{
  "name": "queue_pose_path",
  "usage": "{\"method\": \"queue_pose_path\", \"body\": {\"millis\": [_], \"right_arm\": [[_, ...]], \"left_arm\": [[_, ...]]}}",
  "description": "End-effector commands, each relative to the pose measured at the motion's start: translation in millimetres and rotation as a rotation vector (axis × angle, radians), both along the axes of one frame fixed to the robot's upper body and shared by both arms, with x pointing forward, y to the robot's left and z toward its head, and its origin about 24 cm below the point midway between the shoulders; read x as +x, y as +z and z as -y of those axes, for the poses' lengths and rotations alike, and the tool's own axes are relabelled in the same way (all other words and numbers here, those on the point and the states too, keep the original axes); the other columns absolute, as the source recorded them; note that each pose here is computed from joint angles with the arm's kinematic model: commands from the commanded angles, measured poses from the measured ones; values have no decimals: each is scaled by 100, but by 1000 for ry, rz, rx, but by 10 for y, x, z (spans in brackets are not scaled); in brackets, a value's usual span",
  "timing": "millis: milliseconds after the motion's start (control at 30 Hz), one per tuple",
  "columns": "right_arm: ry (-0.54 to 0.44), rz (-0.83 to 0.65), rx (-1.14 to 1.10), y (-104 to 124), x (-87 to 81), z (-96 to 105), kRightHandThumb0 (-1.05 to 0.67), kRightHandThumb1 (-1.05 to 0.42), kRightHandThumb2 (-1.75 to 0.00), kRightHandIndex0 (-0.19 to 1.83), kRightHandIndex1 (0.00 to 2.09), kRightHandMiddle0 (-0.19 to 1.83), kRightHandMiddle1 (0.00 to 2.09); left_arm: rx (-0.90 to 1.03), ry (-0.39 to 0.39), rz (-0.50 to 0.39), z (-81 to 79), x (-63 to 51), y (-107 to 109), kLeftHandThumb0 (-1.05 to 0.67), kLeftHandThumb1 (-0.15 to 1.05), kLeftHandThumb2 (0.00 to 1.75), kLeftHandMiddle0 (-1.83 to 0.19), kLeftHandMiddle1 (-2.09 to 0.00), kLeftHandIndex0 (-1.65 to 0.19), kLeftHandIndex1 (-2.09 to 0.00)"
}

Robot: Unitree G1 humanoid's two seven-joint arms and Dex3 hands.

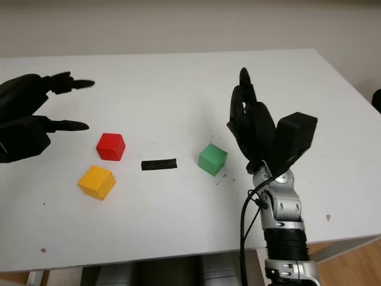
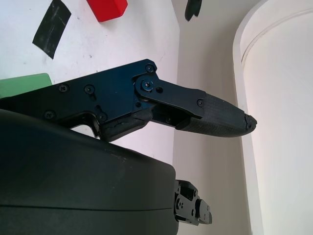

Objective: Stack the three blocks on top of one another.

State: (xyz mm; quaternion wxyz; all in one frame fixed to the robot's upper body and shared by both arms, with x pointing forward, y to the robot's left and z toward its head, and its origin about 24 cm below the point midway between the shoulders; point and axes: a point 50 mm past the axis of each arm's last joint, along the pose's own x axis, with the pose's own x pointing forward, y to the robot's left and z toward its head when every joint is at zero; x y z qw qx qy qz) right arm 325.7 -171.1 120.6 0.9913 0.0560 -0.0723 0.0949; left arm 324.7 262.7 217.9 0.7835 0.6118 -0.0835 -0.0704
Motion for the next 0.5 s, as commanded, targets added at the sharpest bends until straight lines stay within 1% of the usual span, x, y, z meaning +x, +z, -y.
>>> {"method": "queue_pose_path", "body": {"millis": [0,133,267,367,467], "right_arm": [[2,18,-1,44,5,-19,-78,-105,-73,-19,0,-19,0],[-2,16,-4,44,7,-23,-78,-105,-73,-19,0,-19,0],[3,9,2,30,8,-33,-78,-105,-74,-19,0,-19,0],[-5,9,1,26,5,-32,-78,-105,-74,-19,0,-19,0],[-5,11,2,25,4,-27,-78,-105,-73,-19,0,-19,0]], "left_arm": [[42,0,-7,36,72,90,-59,85,4,-21,-5,-52,-10],[106,-3,-52,121,178,114,-61,86,5,-15,-3,-49,-7],[160,-36,-90,209,276,119,-63,86,5,-11,-3,-51,-7],[198,-60,-105,258,314,118,-66,85,5,-11,-4,-54,-8],[273,-78,-130,312,319,134,-69,85,5,-11,-5,-53,-8]]}}
